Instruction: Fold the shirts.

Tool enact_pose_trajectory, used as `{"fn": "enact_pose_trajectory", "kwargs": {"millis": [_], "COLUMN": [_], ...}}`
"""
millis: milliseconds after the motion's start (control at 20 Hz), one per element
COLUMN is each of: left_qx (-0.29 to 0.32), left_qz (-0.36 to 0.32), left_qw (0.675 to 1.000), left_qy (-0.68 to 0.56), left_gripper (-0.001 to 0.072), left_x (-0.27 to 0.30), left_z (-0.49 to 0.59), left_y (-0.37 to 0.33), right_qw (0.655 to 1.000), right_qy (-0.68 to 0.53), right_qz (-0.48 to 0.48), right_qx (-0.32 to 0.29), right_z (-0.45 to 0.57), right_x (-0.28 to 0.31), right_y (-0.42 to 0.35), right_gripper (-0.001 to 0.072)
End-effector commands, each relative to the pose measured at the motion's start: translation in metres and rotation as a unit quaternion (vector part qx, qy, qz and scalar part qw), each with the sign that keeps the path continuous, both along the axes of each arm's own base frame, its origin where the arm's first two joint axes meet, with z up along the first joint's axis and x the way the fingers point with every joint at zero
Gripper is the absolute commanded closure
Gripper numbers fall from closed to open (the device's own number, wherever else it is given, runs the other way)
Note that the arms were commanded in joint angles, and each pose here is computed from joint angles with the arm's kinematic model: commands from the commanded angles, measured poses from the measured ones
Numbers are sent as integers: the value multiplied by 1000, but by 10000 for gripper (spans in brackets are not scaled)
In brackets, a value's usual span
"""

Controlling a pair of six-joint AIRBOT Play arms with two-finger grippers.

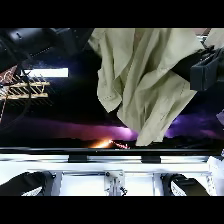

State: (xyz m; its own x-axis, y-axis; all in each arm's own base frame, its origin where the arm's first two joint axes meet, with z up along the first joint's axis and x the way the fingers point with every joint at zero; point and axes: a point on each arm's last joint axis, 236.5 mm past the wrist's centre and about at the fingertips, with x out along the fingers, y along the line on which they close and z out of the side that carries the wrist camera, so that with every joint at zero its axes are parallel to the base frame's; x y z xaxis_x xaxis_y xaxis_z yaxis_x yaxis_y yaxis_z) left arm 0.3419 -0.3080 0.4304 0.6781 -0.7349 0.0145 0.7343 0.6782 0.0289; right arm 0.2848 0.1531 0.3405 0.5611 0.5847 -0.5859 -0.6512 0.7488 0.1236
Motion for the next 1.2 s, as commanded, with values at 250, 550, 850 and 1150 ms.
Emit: {"fn": "enact_pose_trajectory", "kwargs": {"millis": [250, 550, 850, 1150], "left_qx": [-58, -79, -81, -73], "left_qz": [22, 18, 8, 4], "left_qw": [991, 988, 990, 993], "left_qy": [-122, -135, -114, -97], "left_gripper": [29, 30, 199, 196], "left_x": [21, 13, 17, 27], "left_z": [32, 42, 30, 11], "left_y": [-35, -40, -52, -66], "right_qw": [998, 998, 998, 998], "right_qy": [-3, -1, -1, 0], "right_qz": [66, 40, 39, 48], "right_qx": [-18, -45, -43, -36], "right_z": [-4, -12, -11, -10], "right_x": [-23, -18, -18, -20], "right_y": [33, 26, 26, 30], "right_gripper": [666, 666, 666, 666]}}
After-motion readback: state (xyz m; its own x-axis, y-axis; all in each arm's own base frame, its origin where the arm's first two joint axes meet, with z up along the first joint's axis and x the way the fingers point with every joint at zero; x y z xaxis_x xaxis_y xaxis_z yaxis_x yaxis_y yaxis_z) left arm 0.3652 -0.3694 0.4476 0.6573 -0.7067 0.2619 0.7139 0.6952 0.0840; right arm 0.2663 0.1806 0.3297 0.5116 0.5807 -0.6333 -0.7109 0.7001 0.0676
